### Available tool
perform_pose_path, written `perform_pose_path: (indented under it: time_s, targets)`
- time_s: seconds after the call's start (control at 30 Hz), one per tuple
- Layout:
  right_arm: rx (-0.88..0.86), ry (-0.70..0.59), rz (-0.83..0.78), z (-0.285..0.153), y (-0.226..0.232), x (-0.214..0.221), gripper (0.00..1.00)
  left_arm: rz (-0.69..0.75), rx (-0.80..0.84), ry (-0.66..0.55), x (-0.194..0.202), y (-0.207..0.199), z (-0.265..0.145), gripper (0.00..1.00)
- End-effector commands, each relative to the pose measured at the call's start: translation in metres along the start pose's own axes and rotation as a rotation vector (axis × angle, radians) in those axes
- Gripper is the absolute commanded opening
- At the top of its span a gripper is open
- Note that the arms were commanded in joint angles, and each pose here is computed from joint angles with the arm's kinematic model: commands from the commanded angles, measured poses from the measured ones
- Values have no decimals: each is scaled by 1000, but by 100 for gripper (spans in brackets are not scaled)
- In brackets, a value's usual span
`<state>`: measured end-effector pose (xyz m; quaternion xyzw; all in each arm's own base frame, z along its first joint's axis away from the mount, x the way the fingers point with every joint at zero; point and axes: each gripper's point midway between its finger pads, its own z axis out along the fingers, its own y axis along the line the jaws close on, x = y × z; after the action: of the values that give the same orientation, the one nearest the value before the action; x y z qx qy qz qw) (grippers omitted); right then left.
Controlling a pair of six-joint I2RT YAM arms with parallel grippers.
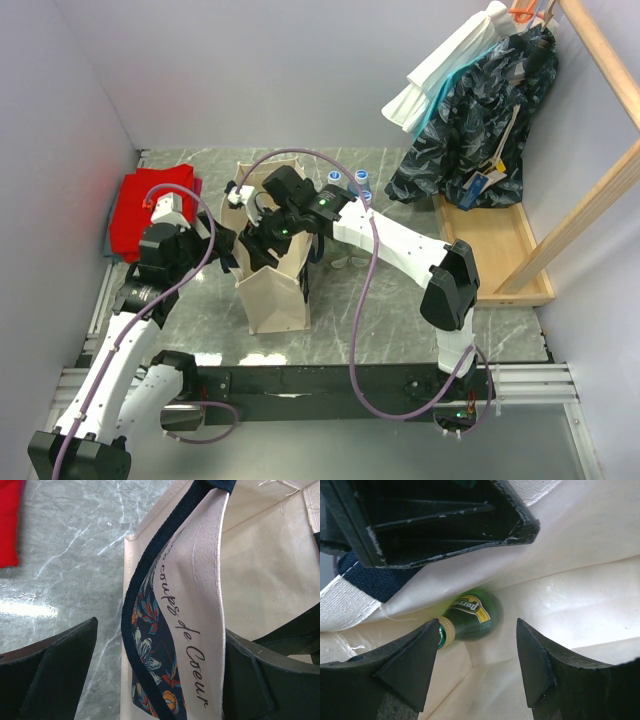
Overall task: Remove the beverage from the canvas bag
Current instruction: Take out the drink from the canvas bag.
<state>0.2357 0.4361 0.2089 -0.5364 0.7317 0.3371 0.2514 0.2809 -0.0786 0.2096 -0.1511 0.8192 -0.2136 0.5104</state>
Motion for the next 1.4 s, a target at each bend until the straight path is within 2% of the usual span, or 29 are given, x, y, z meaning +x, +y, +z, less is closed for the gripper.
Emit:
perform_pose_path:
  time_s: [0.0, 1.37]
  targets:
    - [-32, -47, -44, -14, 11, -18, 70, 17, 21, -33, -12, -8, -2, 96]
    - [-37, -13, -23, -19, 16, -2, 70, 17, 28, -33, -11, -9, -3, 96]
